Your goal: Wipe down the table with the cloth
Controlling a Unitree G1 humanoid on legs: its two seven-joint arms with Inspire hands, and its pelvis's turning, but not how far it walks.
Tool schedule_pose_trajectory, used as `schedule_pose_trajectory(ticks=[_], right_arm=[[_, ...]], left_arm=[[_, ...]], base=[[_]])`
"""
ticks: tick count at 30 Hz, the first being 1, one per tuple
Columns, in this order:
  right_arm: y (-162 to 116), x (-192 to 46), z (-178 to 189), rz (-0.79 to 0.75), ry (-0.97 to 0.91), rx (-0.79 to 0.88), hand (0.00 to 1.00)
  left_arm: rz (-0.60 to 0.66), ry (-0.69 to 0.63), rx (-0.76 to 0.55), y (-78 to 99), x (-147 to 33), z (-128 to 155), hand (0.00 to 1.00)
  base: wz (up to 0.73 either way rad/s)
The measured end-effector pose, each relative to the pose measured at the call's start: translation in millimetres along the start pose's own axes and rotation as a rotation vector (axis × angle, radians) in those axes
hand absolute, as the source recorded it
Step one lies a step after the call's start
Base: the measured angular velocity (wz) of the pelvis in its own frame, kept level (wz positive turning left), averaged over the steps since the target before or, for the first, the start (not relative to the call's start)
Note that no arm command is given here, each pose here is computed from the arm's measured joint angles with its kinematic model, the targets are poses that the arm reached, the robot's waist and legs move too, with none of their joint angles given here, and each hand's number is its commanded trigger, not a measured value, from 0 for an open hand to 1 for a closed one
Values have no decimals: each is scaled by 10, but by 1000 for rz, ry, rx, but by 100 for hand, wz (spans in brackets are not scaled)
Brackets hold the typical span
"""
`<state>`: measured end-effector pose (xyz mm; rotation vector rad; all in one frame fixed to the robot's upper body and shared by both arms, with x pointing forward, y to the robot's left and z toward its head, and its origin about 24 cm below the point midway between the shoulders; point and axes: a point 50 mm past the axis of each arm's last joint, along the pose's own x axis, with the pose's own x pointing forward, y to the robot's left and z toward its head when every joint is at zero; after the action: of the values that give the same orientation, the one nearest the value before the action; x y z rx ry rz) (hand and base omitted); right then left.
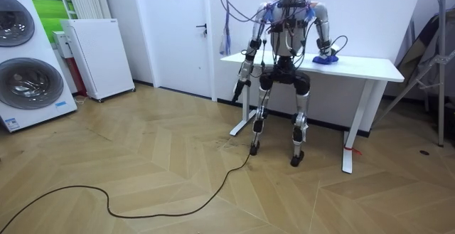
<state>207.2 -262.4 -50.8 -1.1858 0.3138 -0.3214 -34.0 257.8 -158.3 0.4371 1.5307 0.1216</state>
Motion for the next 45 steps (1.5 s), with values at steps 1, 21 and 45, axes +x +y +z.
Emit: schedule_pose_trajectory(ticks=[1, 21, 45], right_arm=[[-1, -6, -1, -1, 4, 12, 100], [-261, -864, -1307, -189, 500, 228, 100], [256, -316, 781, 182, -337, 0, 100]], left_arm=[[7, 0, -3, 27, 1, -2, 0], [151, -88, -92, 347, -34, 106, 0], [-7, -16, -22, -6, -42, 94, 0]], base=[[0], [3], [-3]])
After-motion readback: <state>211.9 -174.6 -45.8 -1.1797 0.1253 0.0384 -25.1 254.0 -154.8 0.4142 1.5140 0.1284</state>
